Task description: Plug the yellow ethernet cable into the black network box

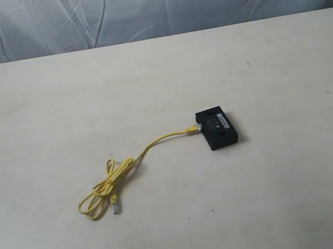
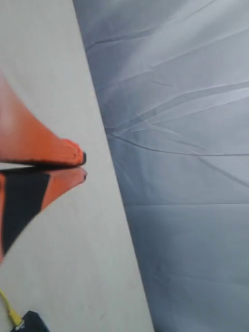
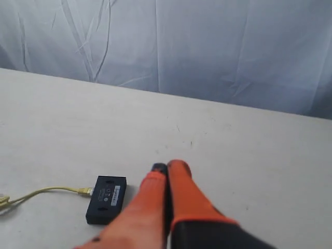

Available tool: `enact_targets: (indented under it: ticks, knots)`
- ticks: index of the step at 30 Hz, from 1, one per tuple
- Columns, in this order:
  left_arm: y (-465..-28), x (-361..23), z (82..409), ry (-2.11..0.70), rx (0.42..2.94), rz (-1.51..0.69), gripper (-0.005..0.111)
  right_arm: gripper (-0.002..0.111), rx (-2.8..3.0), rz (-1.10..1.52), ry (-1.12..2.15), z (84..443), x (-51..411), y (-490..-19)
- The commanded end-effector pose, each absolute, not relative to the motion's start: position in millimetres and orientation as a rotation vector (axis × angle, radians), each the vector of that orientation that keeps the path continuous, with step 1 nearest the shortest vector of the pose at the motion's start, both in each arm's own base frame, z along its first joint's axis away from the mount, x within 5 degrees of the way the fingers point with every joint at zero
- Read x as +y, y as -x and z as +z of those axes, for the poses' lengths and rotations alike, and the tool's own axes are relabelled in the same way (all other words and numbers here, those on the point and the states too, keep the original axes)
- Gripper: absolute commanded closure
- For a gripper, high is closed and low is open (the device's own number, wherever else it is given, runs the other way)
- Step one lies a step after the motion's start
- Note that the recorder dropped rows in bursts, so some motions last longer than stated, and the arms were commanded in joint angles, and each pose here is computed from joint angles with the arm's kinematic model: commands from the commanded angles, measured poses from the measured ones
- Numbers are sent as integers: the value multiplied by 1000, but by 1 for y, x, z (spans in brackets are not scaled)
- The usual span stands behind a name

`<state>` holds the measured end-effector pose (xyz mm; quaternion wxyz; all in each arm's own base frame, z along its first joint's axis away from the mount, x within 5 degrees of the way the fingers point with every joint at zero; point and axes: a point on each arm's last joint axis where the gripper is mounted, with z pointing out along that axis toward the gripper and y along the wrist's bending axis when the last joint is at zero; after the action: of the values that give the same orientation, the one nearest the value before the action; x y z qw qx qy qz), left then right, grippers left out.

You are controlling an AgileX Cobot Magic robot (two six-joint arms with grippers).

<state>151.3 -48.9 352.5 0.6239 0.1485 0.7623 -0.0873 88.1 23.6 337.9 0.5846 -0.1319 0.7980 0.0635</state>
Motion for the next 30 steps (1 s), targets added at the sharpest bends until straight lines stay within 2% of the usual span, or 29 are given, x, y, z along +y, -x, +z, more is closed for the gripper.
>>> enact_targets:
  ticks: [1, 7, 12, 28, 30]
  knots:
    - [-119, -36, 343, -275, 1576, -192, 107, 109, 1766, 93, 324, 326, 20, -55]
    - [-90, -26, 325, -254, 1474, -185, 107, 109, 1623, 58, 320, 316, 17, -21]
    - [-83, -25, 320, -255, 1468, -187, 107, 109, 1561, 61, 313, 316, 17, -10]
    - [-83, -25, 320, -253, 1462, -186, 107, 109, 1550, 60, 312, 316, 17, -8]
    - [-83, -24, 321, -342, 1436, -81, 107, 109, 1550, 60, 312, 316, 17, -8]
